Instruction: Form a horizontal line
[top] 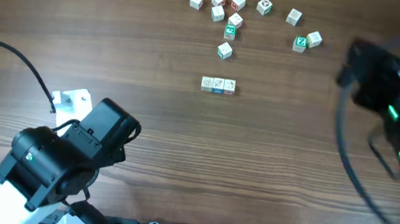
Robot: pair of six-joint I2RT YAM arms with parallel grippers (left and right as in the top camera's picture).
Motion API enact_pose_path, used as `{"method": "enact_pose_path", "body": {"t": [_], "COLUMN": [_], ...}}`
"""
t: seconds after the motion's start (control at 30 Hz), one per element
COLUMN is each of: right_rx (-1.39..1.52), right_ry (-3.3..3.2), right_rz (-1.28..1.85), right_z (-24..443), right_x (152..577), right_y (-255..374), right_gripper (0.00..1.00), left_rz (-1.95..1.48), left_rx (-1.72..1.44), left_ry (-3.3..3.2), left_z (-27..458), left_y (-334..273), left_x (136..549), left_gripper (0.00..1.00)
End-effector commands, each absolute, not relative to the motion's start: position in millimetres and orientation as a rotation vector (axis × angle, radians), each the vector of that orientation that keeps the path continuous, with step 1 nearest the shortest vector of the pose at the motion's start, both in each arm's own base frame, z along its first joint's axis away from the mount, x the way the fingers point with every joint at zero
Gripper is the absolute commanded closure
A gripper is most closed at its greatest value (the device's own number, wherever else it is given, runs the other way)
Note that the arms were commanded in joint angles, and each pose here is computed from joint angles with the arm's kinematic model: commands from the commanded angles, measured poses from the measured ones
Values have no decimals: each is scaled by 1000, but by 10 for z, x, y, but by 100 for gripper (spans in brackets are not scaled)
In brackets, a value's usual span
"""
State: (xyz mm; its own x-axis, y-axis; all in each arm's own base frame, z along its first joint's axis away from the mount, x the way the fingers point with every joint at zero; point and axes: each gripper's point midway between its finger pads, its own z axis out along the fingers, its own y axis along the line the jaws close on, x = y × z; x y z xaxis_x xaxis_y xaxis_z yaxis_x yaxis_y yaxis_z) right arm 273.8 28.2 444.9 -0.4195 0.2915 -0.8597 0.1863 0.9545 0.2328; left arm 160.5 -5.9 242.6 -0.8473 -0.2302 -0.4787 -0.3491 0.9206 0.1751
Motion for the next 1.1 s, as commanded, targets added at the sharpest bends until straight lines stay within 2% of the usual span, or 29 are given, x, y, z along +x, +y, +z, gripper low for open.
{"method": "enact_pose_path", "body": {"t": [0.0,0.17,0.4,0.53,0.77,0.87,1.07], "right_rx": [360,365,357,387,453,426,319], "right_ry": [1959,1907,1956,1785,1517,1377,1347], "right_rz": [119,144,-2,72,161,215,316], "right_z": [4585,4701,4553,4550,3549,3391,3354], "right_x": [2481,2275,2159,2010,1963,1967,2053], "right_y": [156,89,-85,-152,-284,-260,-40], "right_gripper": [0,0,0,1,0,0,0], "left_rz": [371,371,371,371,371,371,371], "left_rx": [-436,-436,-436,-436,-436,-436,-436], "left_ry": [2604,2604,2604,2604,2604,2604,2604], "left_z": [2431,2431,2431,2431,2431,2431,2431], "left_y": [-27,-27,-27,-27,-27,-27,-27], "left_x": [1613,1613,1613,1613,1614,1613,1613], "left_gripper": [0,0,0,0,0,0,0]}}
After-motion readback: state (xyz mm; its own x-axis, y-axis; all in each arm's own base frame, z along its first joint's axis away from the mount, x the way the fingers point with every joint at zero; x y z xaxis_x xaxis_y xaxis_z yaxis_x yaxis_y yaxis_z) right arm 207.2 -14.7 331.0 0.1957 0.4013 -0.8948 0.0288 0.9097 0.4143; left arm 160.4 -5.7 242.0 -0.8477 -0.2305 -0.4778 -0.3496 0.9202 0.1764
